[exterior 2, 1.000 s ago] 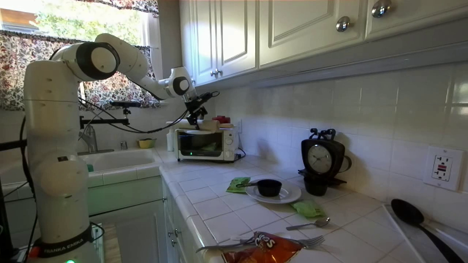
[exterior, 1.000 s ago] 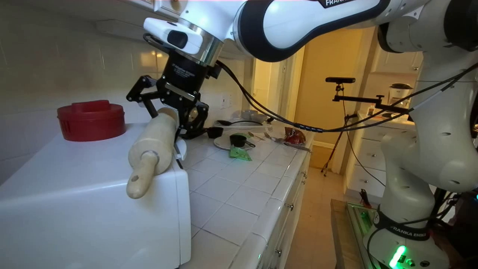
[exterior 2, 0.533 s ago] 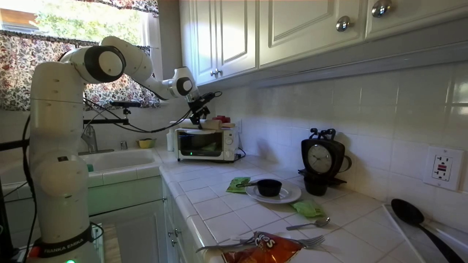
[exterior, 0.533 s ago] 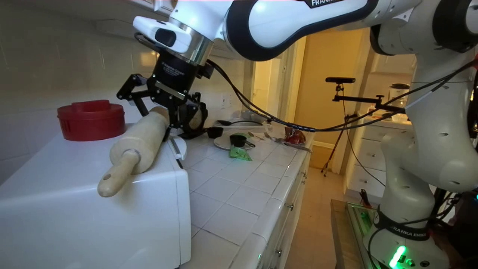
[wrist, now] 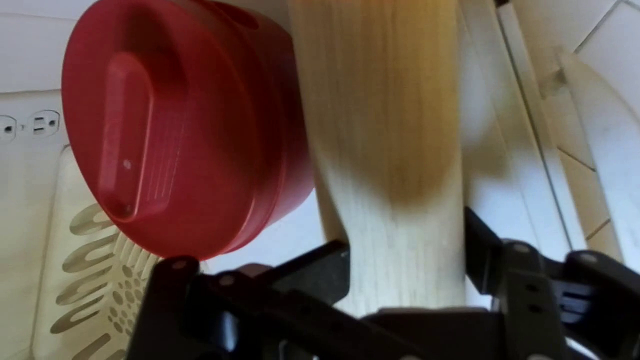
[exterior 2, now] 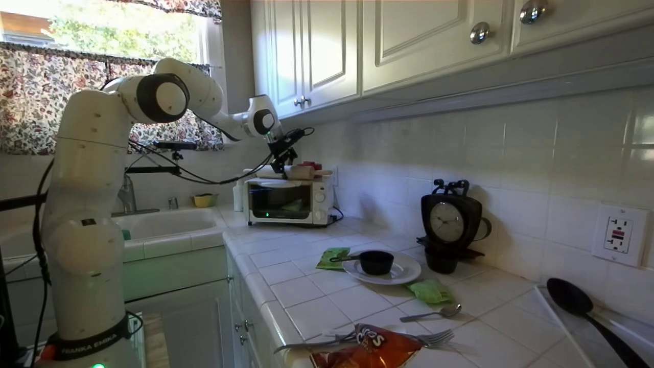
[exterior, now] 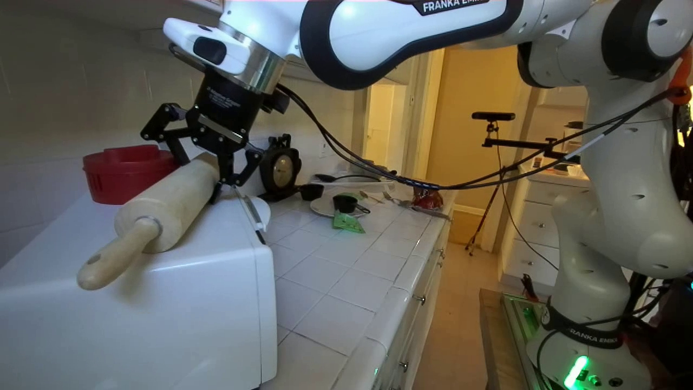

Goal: Put the rolling pin on top of the oven then open the oven door.

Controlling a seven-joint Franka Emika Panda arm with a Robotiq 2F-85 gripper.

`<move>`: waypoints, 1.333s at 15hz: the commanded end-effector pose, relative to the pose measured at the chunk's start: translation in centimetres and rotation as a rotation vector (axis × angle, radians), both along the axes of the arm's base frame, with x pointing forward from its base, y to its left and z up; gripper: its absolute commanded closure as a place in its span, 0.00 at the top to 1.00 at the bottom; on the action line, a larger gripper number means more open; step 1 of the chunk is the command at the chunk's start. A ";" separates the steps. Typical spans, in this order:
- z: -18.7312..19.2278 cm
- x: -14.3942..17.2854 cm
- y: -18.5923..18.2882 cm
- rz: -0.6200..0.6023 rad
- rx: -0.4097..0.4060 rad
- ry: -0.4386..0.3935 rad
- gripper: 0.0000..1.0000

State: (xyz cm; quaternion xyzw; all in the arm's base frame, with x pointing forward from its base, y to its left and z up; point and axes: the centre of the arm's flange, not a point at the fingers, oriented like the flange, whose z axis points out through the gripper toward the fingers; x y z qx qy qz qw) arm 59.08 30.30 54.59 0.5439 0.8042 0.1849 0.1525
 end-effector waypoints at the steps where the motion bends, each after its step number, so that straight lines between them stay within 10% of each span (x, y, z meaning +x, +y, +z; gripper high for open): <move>1: 1.1 1.4 1.0 -0.018 -0.001 -0.017 0.40; 10: 1.3 1.2 0.8 -0.040 0.008 0.004 0.40; 13: 1.3 1.2 0.9 -0.047 0.006 0.011 0.58; 20: 1.4 0.9 1.1 -0.050 0.003 0.018 0.63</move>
